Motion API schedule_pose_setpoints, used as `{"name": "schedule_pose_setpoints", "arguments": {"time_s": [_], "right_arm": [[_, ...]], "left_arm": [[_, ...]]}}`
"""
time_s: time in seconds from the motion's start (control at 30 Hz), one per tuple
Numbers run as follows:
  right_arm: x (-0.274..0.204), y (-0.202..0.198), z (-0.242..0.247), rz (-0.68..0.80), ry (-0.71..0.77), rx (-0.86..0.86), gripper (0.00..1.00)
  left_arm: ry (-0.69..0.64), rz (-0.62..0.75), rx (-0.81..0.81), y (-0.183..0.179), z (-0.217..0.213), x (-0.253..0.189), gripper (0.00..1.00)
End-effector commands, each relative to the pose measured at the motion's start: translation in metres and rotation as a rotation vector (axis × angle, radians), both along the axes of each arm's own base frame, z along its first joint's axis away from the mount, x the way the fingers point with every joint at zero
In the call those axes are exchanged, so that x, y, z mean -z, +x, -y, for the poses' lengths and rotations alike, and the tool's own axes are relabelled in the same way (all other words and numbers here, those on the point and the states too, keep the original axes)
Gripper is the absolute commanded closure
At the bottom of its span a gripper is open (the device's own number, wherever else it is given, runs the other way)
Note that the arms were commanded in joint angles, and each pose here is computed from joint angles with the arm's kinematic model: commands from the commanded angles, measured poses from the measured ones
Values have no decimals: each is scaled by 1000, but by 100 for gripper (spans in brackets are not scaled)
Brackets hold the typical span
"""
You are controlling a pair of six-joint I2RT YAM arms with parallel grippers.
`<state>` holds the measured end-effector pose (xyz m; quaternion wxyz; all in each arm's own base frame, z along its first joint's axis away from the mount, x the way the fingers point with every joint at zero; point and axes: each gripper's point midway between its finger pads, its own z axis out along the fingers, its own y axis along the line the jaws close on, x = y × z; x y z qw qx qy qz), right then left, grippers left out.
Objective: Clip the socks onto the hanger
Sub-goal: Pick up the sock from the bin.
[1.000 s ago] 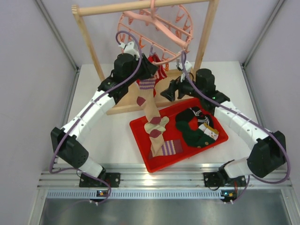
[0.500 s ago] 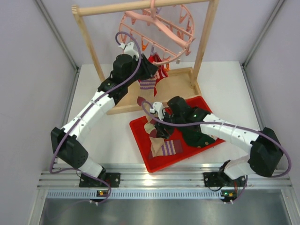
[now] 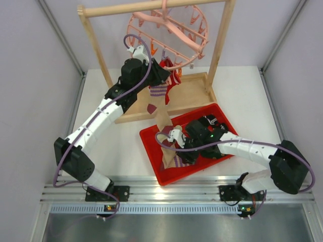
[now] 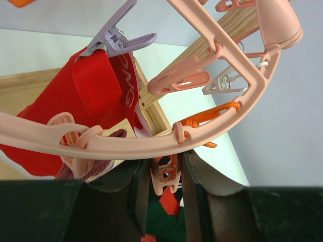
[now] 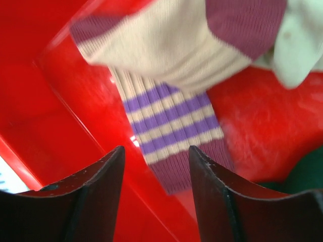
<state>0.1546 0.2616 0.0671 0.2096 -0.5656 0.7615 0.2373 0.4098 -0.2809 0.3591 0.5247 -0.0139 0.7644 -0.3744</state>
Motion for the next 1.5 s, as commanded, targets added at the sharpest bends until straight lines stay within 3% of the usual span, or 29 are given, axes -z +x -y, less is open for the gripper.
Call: {"name": "schedule_pose_setpoints", "arguments": {"time_s": [0.0,0.3,0.43,0.5,0.63,0.67,0.77,0.8,1.0,1.23,1.37,1.47], "right_arm": [[-1,1,12,80,-34,-32,46],[33,12,18,100,-138,-72,38],[41,24,20,128,-180,-137,42],[48,26,24,107,-211,-160,49],[44,42,26,199,-239,-249,70],[40,44,26,221,-239,-264,80],[9,54,23,343,-210,-351,99],[-9,57,22,407,-189,-375,100],[-54,60,39,801,-202,-827,100],[-48,69,17,1040,-151,-1050,100],[-45,90,5,1156,-188,-1053,52],[-63,111,5,1196,-220,-903,48]], "left_arm": [[-36,59,5,-5,-4,-22,100],[-36,59,2,-6,-5,-23,100],[-32,52,1,-7,-6,-20,100],[-33,54,-2,-6,-7,-21,100],[-32,52,-1,-6,-7,-20,100],[-31,49,-1,-6,-8,-19,100],[-32,54,2,-7,-8,-21,100],[-32,56,4,-8,-8,-22,100],[-33,50,10,-9,-9,-19,100],[-36,44,12,-9,-9,-15,100],[-31,51,10,-9,-10,-17,100],[-29,58,8,-9,-11,-19,100]]}}
